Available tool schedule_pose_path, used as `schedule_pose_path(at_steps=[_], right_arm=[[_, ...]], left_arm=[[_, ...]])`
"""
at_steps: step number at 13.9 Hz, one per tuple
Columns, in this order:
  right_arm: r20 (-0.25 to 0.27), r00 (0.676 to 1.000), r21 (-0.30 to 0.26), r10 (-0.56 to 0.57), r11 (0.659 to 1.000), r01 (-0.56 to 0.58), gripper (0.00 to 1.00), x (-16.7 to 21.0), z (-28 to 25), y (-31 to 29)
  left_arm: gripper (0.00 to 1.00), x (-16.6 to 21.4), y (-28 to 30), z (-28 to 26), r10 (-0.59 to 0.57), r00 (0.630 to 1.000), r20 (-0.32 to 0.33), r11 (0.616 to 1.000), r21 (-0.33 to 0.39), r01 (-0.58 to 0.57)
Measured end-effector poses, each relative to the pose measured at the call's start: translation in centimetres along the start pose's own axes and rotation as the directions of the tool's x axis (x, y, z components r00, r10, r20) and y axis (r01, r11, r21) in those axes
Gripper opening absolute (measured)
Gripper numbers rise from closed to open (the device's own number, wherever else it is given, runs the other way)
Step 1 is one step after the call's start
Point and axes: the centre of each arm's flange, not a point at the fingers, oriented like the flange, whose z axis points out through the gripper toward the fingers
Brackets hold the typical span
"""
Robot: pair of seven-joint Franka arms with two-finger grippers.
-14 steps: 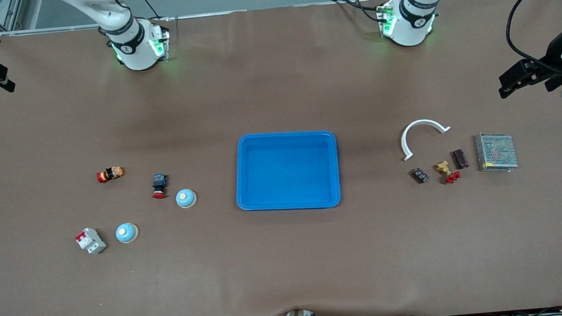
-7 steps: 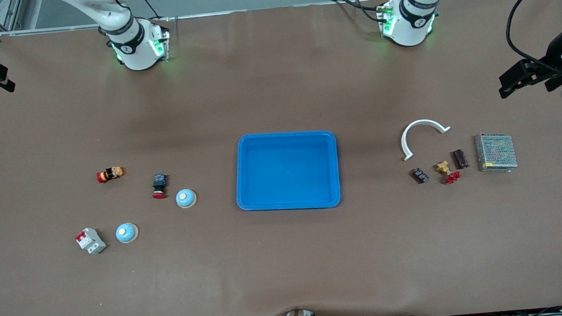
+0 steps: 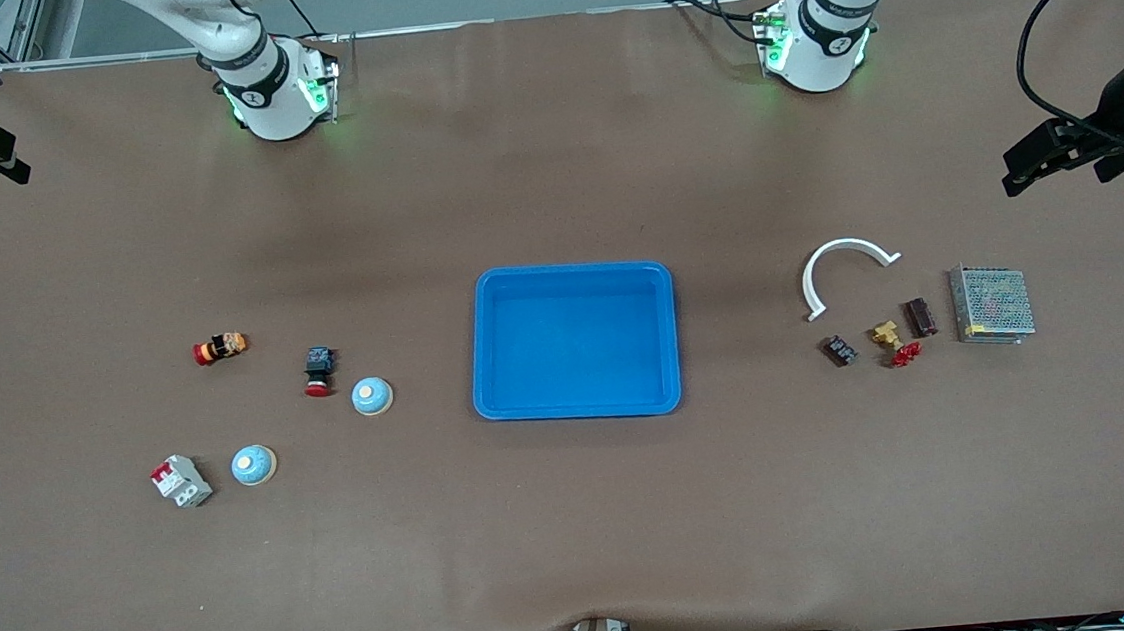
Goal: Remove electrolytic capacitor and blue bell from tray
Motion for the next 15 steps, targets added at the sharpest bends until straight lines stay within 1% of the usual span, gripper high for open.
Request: schedule_pose_path(at_steps=[6, 11, 15], right_arm=[[0.000, 1.000, 0.000, 0.000, 1.000, 0.000, 1.00, 0.0, 0.0, 0.0], [-0.001, 1.000, 0.000, 0.000, 1.000, 0.000, 1.00, 0.0, 0.0, 0.0], [-0.005, 1.000, -0.001, 0.000, 1.000, 0.000, 1.00, 0.0, -0.2, 0.0]], left_arm=[[1.00, 0.0, 0.4, -0.2, 0.008, 1.000, -0.004, 1.000, 0.000, -0.008], [1.00, -0.3, 2.3, -0.3, 0.042, 0.999, -0.005, 0.999, -0.001, -0.042], [1.00, -0.2, 2.2, -0.3, 0.039, 0.999, -0.009, 0.999, -0.001, -0.039]])
